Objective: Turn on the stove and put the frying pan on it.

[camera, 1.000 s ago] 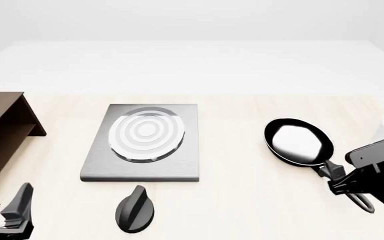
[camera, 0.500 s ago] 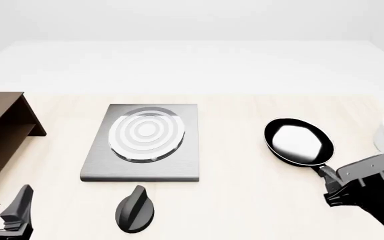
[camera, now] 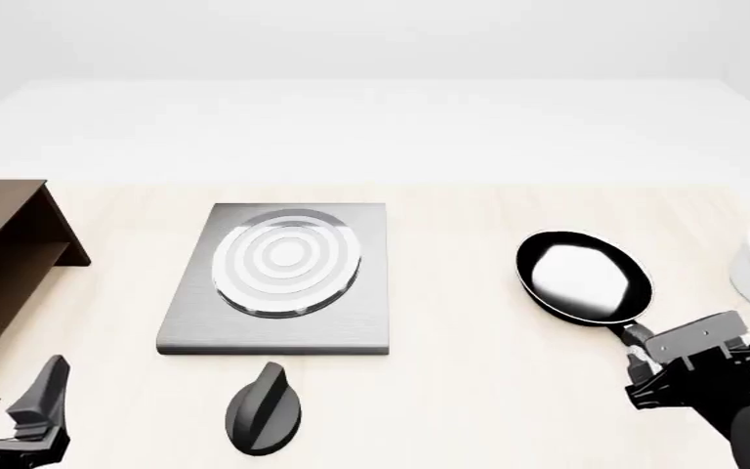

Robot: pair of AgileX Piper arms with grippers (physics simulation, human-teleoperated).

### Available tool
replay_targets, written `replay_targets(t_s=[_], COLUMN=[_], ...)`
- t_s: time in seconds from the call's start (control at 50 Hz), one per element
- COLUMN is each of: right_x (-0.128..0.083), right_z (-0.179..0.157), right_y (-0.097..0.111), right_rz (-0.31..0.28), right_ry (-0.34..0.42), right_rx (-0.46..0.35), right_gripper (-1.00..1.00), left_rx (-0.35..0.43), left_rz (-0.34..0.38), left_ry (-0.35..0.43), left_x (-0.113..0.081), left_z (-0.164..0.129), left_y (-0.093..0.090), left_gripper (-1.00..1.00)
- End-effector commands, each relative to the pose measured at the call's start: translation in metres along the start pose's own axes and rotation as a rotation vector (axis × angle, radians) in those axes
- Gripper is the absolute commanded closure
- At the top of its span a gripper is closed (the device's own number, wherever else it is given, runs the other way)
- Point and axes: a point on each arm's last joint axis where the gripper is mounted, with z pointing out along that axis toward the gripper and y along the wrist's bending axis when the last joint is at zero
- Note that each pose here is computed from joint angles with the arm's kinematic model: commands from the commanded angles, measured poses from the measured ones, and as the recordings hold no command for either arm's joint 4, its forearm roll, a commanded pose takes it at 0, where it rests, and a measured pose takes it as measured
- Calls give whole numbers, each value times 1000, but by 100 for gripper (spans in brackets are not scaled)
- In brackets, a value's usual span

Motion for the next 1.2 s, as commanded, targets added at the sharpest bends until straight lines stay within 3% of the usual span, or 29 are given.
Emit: replay_targets(t_s=[0.02, 0.28, 0.64, 0.66, 0.88, 0.96, 1.2], right_x=[11, 28, 24, 21, 3, -15, -40], right_z=[16, 27, 28, 24, 5, -11, -42], right_y=[2, -5, -8, -8, -12, -17, -26], right_rz=[-3, -37, -34, -34, -40, -46, -185], right_ry=[25, 59, 43, 28, -32, -80, -176], right_rx=[4, 48, 62, 65, 76, 86, 140], right_gripper=[-100, -100, -100, 100, 100, 100, 100], left_rx=[-3, -6, -11, -12, -12, -12, -16], left_rz=[-8, -4, -5, -5, -5, -5, -7], left_ry=[1, 2, 7, 6, 4, 4, 1], left_x=[1, 2, 0, 1, 1, 1, 0], left_z=[-3, -10, 3, 0, -3, -2, -7], left_y=[0, 0, 1, 1, 1, 1, 1], left_gripper=[-100, -100, -100, -100, -100, -100, -100])
